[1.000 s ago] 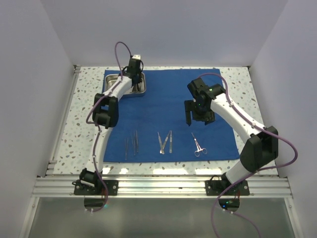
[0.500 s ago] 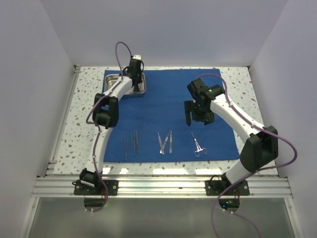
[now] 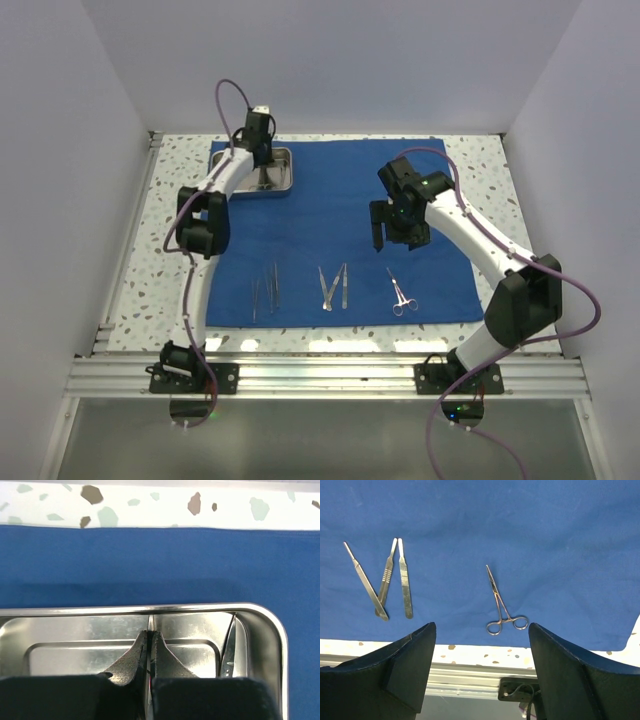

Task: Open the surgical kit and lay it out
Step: Pick up the medical item from the container, then place the medical item in the surgical kit.

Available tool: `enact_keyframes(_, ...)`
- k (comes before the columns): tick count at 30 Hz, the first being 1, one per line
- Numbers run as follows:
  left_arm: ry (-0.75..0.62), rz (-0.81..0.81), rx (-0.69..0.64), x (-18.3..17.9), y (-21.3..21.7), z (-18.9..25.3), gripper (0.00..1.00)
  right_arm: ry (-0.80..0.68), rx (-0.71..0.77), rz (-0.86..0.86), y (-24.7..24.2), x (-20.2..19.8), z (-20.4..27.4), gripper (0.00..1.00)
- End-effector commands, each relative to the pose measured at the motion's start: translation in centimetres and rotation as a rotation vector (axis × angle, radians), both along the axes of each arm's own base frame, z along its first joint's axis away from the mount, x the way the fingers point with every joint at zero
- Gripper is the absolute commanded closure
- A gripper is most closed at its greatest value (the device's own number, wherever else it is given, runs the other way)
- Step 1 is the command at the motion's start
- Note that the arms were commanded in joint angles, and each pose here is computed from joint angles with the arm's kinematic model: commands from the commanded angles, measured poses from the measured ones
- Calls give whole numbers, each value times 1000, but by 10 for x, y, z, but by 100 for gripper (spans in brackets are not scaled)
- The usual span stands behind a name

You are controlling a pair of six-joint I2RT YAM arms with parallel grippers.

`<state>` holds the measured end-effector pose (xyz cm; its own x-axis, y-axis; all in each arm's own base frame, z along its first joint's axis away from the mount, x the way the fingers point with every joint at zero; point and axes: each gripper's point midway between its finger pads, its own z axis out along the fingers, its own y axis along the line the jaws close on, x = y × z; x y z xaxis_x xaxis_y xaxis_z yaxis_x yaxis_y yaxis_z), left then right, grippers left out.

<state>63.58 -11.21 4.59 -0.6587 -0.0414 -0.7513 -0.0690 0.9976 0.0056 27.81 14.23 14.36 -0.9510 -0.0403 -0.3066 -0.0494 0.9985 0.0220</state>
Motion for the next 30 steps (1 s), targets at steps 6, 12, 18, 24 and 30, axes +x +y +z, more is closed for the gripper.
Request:
enact_keyframes(6,-230,4,-73,14,6,130,100,-76,71,14,11,9,22,22)
enact_keyframes(12,-278,-27,-99,11,5,162,100,-161,171,89,37,35,40,21)
enact_keyframes(18,-279,-71,-203,-2,-13,186,100,-275,414,207,100,82,90,20)
enact_keyframes(24,-263,-153,-331,-41,-56,214,100,-376,720,235,171,138,140,19)
enact_keyframes(30,-260,-246,-478,-85,-112,257,100,-445,925,199,210,176,168,20)
